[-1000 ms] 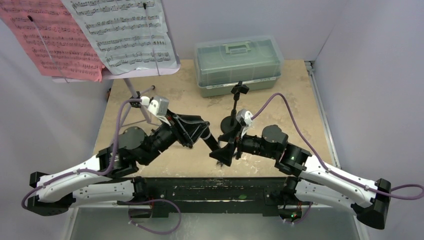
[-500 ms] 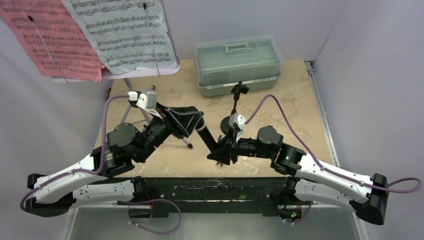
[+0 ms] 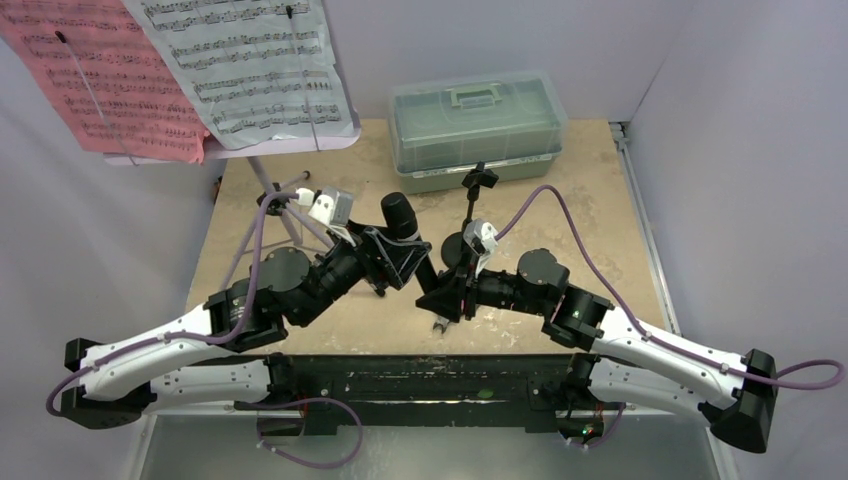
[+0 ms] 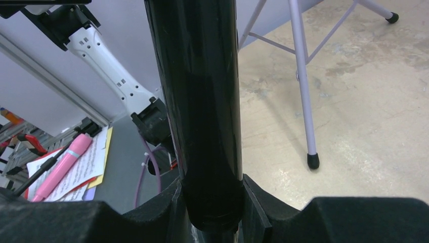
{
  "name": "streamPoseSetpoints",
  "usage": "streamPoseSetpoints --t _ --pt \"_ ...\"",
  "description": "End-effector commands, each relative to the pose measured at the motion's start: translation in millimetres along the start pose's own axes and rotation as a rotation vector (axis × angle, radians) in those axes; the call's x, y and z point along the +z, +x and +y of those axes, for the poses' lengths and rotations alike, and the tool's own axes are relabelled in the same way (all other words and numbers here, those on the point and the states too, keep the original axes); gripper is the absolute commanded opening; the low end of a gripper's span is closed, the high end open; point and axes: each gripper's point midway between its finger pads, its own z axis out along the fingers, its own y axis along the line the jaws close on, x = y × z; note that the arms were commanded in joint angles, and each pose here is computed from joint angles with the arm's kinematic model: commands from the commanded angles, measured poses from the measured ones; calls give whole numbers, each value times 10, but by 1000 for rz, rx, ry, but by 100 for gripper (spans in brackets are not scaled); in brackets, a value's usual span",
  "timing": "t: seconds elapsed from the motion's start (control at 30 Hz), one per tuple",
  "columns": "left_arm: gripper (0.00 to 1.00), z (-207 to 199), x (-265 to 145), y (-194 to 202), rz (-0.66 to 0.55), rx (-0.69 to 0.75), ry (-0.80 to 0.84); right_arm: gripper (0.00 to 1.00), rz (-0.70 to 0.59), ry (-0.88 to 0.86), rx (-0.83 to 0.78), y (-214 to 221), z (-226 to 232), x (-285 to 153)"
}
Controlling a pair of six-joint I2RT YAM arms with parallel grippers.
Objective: Set up the instrument practice props
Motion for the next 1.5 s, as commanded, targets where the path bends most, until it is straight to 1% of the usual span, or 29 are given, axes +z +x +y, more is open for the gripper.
streamPoseSetpoints --t 0.0,0.1,0.27,0.43,0.5,0.53,0.63,0.67,0.73,0.8,0.83,0.87,0.93,0.97,1.03,1.07,1.2,1.3,1.4,1.47 --pt "68 -58 -9 -173 -52 2 9 0 -89 -34 -23 -282 123 -36" --pt "70 -57 23 -221 -63 21 -6 0 -84 -39 -24 -276 133 -36" --pt "70 -66 81 -288 -95 32 -20 0 -80 -53 -25 -272 172 -36" --pt "67 -21 102 -372 -136 30 -54 0 -78 -61 -28 -276 202 -47" --pt "59 -3 89 -431 -163 21 -64 0 -77 -68 -35 -290 232 -49" --pt "53 -6 83 -460 -176 18 -62 0 -76 -70 -37 -293 243 -48" --pt "23 -48 70 -515 -194 28 -39 0 -74 -62 -38 -284 231 -41" --pt "14 -57 65 -515 -193 35 -32 7 -73 -56 -40 -282 218 -35" --pt "0 -65 55 -498 -183 51 -22 29 -68 -28 -48 -278 166 -28" --pt "0 -51 29 -471 -168 62 -19 58 -73 22 -63 -311 87 -46" --pt "0 -43 0 -469 -163 64 -15 67 -74 47 -74 -321 45 -62" --pt "0 -36 -28 -473 -163 65 -11 75 -79 54 -81 -341 43 -85" --pt "0 -6 -91 -477 -162 66 -7 89 -100 120 -84 -390 -53 -157" --pt "0 14 -126 -482 -163 62 -8 94 -116 152 -96 -434 -97 -200" --pt "0 50 -191 -475 -157 57 -8 98 -134 209 -113 -479 -170 -318" --pt "0 72 -217 -445 -143 64 -8 99 -138 234 -116 -483 -205 -368" --pt "0 127 -326 -339 -82 85 -1 99 -211 396 -103 -547 -458 -605" --pt "0 122 -382 -201 -34 107 39 99 -273 514 -71 -543 -671 -749" --pt "0 125 -432 -48 12 131 79 99 -322 589 -34 -543 -841 -809" --pt "0 128 -467 61 42 147 107 99 -332 631 -12 -517 -984 -807"
